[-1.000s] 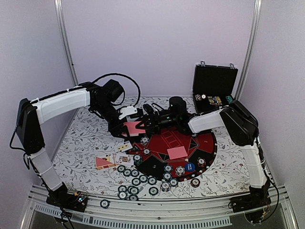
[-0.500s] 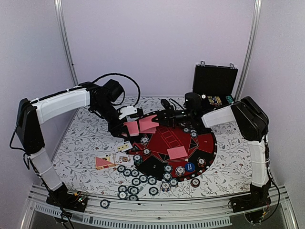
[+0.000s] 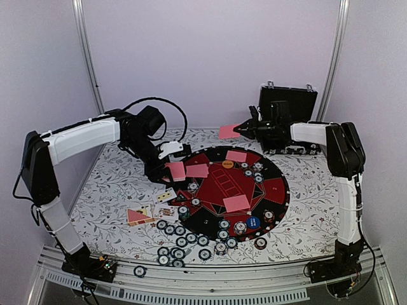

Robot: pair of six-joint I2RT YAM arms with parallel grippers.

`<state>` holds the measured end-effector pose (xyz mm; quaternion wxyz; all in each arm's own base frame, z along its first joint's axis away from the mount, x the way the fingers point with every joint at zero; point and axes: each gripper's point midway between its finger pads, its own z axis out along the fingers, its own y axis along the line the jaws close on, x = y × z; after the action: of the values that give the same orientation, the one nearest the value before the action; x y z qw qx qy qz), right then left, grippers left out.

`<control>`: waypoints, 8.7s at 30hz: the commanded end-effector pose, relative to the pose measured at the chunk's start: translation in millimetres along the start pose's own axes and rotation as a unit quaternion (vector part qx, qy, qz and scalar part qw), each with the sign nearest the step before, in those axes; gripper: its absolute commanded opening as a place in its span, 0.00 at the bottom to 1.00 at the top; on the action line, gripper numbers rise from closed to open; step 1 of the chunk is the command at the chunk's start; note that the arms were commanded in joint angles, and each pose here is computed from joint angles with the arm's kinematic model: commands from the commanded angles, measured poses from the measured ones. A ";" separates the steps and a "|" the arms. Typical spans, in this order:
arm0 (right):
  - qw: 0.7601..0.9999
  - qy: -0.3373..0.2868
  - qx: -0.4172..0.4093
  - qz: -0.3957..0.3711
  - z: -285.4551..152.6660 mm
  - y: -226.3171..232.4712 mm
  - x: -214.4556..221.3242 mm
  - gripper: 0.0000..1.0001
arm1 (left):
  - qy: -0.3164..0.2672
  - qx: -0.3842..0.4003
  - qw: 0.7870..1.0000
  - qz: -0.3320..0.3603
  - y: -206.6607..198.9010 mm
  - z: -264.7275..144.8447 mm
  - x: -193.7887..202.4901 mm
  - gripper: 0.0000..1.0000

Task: Distribute texas hold em gaming equipment

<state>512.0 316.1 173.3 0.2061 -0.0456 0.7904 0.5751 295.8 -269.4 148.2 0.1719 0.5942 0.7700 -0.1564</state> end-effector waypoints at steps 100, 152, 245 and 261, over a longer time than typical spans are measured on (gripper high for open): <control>0.965 0.212 -0.142 0.057 106.7 103.8 220.3 0.41 | -0.035 0.003 0.999 0.014 -5.9 -8.3 -23.2 0.16; 0.960 0.229 -0.155 0.053 84.6 118.7 220.9 0.25 | -0.028 0.004 1.000 0.012 -6.9 -6.2 -19.1 0.15; 0.906 0.241 0.338 -0.084 -10.7 -82.3 265.9 0.53 | -0.024 0.009 1.000 0.007 -9.3 -6.2 -16.3 0.15; 0.906 0.244 0.338 -0.070 -42.8 -62.9 280.2 0.49 | -0.026 0.006 1.000 0.008 -9.8 -9.0 -16.7 0.15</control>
<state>285.0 318.0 25.2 0.0853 -0.1745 0.9471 0.2557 290.3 -278.9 148.6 0.1683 0.5959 0.7666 -0.1699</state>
